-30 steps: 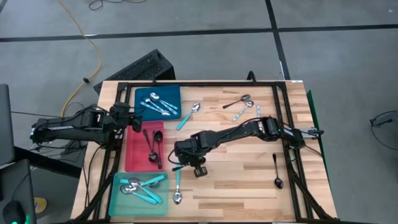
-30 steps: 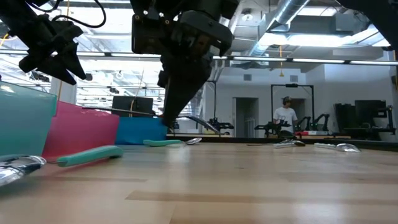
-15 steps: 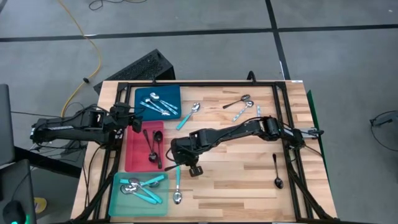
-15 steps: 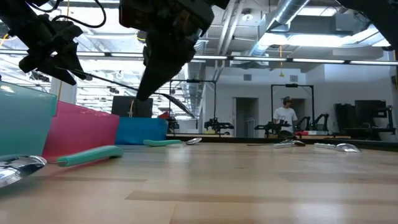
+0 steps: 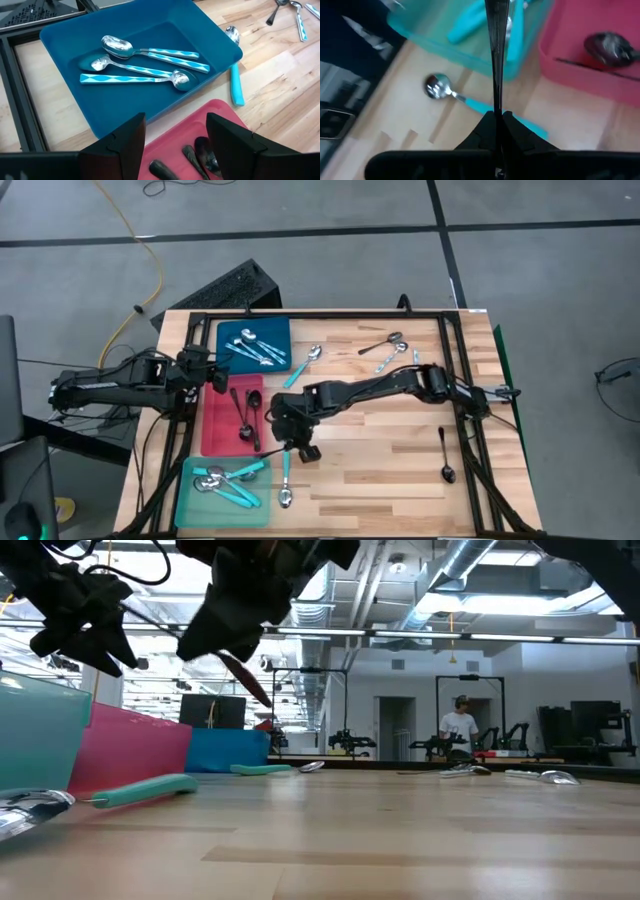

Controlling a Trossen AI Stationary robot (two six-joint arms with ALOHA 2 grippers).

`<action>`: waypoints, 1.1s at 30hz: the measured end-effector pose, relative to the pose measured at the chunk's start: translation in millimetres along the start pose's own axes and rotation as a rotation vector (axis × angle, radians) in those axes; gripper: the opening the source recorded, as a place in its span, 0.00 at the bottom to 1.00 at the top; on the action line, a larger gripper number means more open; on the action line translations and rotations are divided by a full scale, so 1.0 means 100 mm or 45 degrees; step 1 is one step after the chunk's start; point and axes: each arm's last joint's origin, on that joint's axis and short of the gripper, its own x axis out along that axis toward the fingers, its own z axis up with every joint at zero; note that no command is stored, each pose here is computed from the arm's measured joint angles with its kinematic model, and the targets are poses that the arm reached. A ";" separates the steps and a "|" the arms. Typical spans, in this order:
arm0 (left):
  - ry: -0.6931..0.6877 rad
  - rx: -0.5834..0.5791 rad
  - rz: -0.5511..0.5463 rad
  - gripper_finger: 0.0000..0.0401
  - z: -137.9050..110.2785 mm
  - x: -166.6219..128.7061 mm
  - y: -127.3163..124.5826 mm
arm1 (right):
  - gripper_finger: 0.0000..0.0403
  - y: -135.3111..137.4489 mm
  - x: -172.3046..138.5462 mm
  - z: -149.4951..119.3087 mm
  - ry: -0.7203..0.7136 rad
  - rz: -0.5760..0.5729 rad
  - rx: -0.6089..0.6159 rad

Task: Sort silverware by color (type)
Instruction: Put the black spoon into the red bin

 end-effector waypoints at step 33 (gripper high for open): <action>0.023 0.028 -0.016 0.49 -0.01 0.00 0.00 | 0.07 -0.27 -0.44 0.68 -1.008 -0.047 -0.003</action>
